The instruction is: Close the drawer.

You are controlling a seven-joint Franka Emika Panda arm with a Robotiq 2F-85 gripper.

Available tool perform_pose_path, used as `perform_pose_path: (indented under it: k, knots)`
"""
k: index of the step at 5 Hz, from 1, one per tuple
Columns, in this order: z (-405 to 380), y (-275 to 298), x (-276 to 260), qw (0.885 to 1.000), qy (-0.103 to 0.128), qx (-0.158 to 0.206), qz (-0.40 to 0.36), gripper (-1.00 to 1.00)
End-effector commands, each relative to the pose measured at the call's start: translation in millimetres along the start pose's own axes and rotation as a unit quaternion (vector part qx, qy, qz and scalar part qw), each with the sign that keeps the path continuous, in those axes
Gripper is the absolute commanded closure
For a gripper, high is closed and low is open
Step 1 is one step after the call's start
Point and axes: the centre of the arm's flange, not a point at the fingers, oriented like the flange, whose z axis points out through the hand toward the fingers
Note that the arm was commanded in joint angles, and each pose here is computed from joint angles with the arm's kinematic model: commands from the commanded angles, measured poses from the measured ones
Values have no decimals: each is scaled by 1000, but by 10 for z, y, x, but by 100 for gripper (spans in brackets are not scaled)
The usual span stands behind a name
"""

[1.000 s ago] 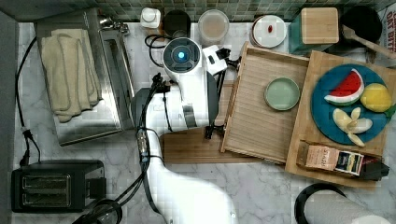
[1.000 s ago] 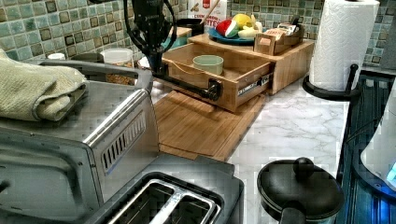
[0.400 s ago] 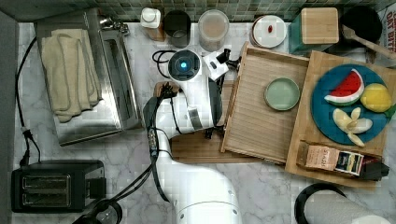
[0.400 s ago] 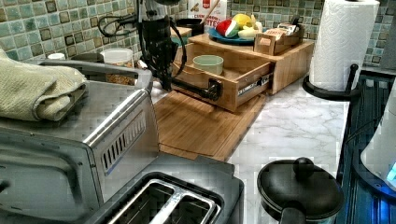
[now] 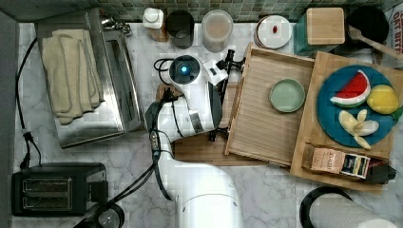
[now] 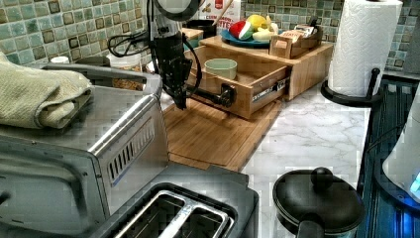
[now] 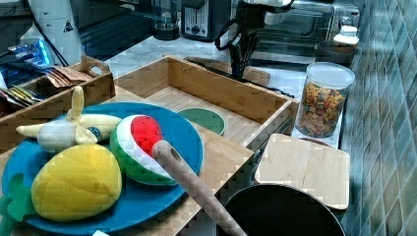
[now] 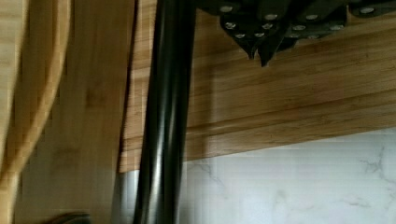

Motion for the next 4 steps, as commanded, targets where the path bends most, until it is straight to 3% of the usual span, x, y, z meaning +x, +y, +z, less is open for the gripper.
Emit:
perform_pose_path:
  k: [1, 3, 4]
  knots:
    - [-399, 319, 150, 996, 84, 2, -7, 100]
    - [-387, 810, 146, 997, 67, 20, -21, 100]
    - [-240, 1143, 124, 997, 70, 21, -31, 100]
